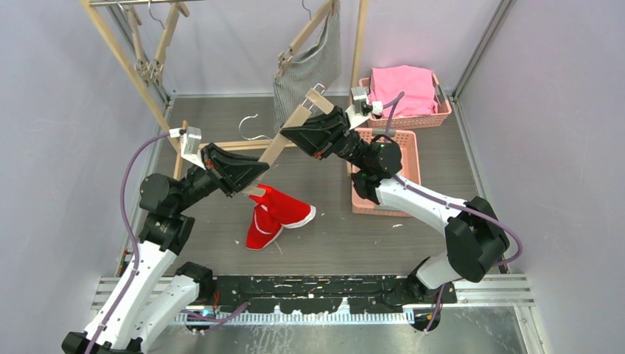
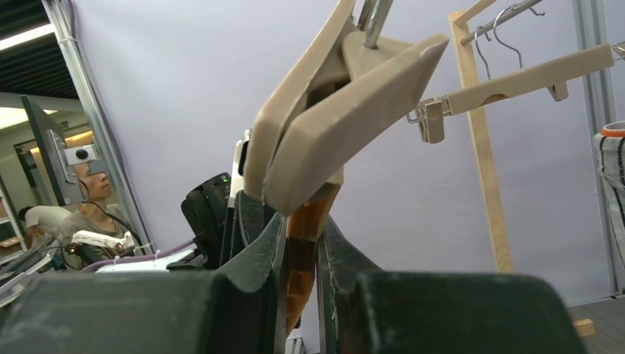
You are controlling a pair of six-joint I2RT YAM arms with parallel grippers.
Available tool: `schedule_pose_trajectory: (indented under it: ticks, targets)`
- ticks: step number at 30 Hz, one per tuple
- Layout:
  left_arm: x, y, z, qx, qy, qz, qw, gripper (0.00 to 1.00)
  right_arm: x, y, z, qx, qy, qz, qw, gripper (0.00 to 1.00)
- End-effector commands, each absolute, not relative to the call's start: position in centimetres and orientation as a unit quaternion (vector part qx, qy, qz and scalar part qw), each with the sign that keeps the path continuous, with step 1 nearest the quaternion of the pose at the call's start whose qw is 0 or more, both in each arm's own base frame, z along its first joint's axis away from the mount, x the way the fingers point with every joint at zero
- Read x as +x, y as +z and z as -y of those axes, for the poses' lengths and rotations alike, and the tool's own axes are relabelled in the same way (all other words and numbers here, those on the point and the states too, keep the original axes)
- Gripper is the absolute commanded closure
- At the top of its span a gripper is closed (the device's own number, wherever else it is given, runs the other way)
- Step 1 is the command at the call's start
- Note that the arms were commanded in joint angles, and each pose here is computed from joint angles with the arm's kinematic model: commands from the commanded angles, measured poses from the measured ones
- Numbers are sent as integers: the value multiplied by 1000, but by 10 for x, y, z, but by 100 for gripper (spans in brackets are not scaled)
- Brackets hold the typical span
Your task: Remove the underwear clipped to the hanger
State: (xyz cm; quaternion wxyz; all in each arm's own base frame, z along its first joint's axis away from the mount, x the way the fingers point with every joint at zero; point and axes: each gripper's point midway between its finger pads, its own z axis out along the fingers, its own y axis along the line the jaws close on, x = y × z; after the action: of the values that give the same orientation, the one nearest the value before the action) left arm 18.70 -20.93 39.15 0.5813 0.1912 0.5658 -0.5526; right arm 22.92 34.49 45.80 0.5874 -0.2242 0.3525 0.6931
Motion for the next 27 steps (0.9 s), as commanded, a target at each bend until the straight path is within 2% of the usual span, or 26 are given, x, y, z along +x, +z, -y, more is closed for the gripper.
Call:
schedule_pose_trajectory:
  ticks: [1,3,5,8,15,21,23,25,27]
  targets:
    - [190,400,202,162,-544,-564,599,82,222,476,-333,-237,664,-309,638,99]
    - [193,395,197,154,-527,-572,609,73,221,476,-332,-234,665,-310,638,99]
    - [194,391,191,144,-510,-581,618,57,218,477,-330,-236,666,-309,637,99]
    - [191,386,186,155,-482,-592,627,38,212,482,-327,-238,669,-302,636,99]
    - [193,359,175,165,-428,-629,628,31,201,491,-318,-240,670,-290,639,99]
    - [197,344,183,174,-440,-634,612,29,194,496,-312,-241,670,-286,642,99]
    - [196,347,187,183,-450,-626,610,32,194,496,-312,-241,668,-289,642,99]
    - [195,350,191,193,-460,-617,609,42,196,494,-313,-239,666,-294,643,99]
    - [195,355,194,200,-465,-610,609,70,199,491,-314,-238,662,-299,645,99]
